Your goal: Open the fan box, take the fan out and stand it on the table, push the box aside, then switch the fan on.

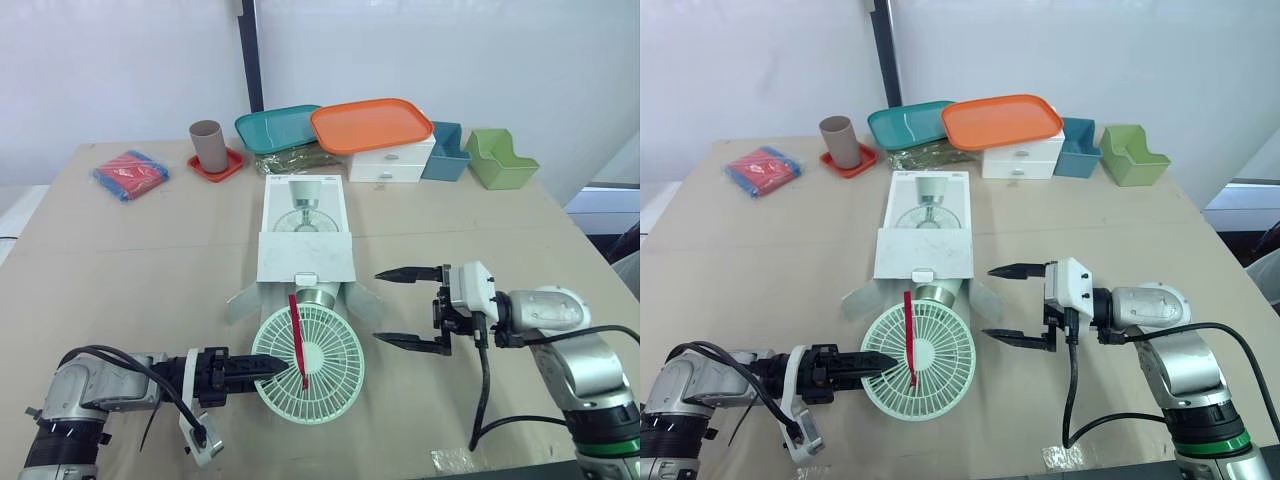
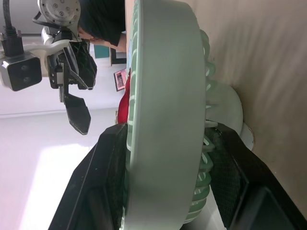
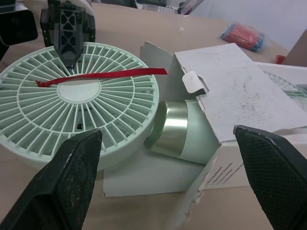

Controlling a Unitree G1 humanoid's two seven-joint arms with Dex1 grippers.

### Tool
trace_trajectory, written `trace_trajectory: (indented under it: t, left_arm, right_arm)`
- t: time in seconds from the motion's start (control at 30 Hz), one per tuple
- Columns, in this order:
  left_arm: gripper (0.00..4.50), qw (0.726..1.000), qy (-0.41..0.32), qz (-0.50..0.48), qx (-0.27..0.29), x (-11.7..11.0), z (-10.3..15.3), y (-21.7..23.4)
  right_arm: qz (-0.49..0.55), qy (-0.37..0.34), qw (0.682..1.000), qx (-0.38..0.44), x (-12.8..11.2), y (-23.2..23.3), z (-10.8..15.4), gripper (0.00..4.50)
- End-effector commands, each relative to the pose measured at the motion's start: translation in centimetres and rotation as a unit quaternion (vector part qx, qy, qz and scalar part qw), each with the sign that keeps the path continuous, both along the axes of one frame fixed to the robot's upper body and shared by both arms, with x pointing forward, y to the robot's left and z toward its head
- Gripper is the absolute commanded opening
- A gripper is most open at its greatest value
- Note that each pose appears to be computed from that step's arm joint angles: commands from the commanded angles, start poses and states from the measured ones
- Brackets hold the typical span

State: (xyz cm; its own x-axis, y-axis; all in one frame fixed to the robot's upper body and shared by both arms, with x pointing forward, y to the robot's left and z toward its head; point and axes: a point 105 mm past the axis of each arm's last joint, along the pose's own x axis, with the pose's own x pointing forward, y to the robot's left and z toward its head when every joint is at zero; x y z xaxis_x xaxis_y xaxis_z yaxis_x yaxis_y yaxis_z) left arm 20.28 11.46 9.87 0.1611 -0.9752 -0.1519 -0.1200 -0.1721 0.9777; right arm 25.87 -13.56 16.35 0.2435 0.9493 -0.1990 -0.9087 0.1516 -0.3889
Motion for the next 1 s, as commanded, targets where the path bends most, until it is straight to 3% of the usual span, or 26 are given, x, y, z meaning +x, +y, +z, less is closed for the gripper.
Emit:
trace_trajectory:
  t: [0.03,0.23,0.43,0.73,0.83,1.0]
  left_arm:
    - [1.86,1.000,-0.002,0.007,-0.022,-0.1,0.9,0.3]
    - [1.86,0.995,0.042,0.031,-0.079,-0.6,2.9,0.8]
    - [1.86,0.976,0.158,0.063,-0.133,-2.1,5.7,0.8]
    - [1.86,0.871,0.362,0.190,-0.271,-1.1,9.3,1.2]
    - [1.86,0.827,0.403,0.221,-0.324,-1.1,10.1,1.1]
    - [1.86,0.781,0.420,0.257,-0.385,-1.2,11.2,1.4]
  right_arm:
    - [0.001,-0.023,1.000,0.007,0.0,0.3,1.2,4.50]
    - [-0.001,-0.013,1.000,0.018,0.3,0.2,1.5,4.50]
    - [0.002,-0.015,1.000,0.012,0.6,0.1,1.4,4.50]
    - [0.027,0.000,0.999,0.025,-0.2,1.9,1.0,4.50]
    - [0.028,0.002,0.999,0.026,-0.2,2.2,0.9,4.50]
    - [0.032,0.005,0.999,0.030,-0.2,2.7,0.7,4.50]
